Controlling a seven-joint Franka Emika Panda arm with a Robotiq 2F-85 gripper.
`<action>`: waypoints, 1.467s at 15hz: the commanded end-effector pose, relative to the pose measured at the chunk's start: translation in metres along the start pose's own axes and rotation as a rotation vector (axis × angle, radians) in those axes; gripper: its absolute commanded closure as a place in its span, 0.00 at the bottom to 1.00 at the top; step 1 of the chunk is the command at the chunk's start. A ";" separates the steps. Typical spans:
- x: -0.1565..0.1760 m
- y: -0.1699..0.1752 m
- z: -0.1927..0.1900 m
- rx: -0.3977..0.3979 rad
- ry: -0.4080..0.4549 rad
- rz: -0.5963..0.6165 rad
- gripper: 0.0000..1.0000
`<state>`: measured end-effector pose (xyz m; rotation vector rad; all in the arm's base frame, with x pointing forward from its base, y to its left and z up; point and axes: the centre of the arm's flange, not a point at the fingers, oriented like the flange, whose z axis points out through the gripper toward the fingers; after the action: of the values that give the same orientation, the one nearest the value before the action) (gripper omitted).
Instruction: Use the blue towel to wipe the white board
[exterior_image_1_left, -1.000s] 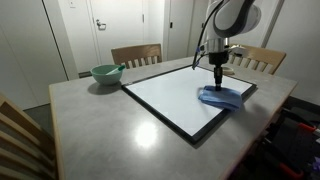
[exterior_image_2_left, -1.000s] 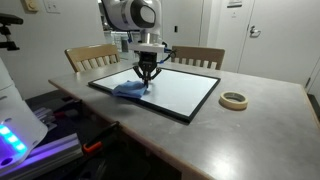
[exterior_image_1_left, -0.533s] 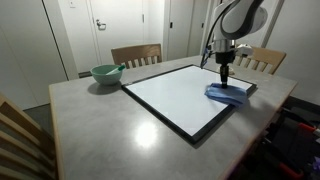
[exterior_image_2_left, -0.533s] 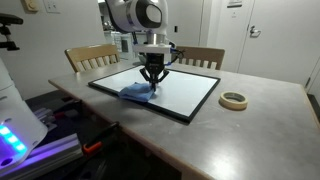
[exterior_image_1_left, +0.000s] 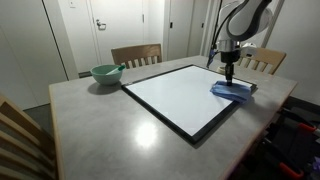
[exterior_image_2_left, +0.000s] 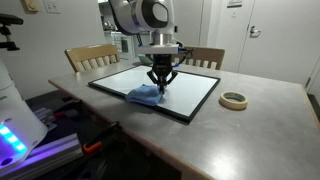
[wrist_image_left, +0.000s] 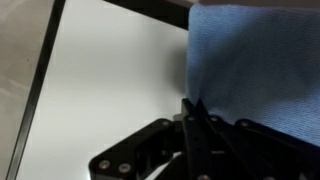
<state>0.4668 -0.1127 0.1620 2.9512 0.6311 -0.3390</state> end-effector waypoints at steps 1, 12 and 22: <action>-0.004 0.014 0.005 -0.039 0.002 0.048 0.99; -0.021 0.058 0.005 -0.135 0.037 0.294 0.99; -0.029 0.088 0.023 -0.214 0.029 0.366 0.99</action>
<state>0.4675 -0.1970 0.1607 2.8348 0.1074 -0.2002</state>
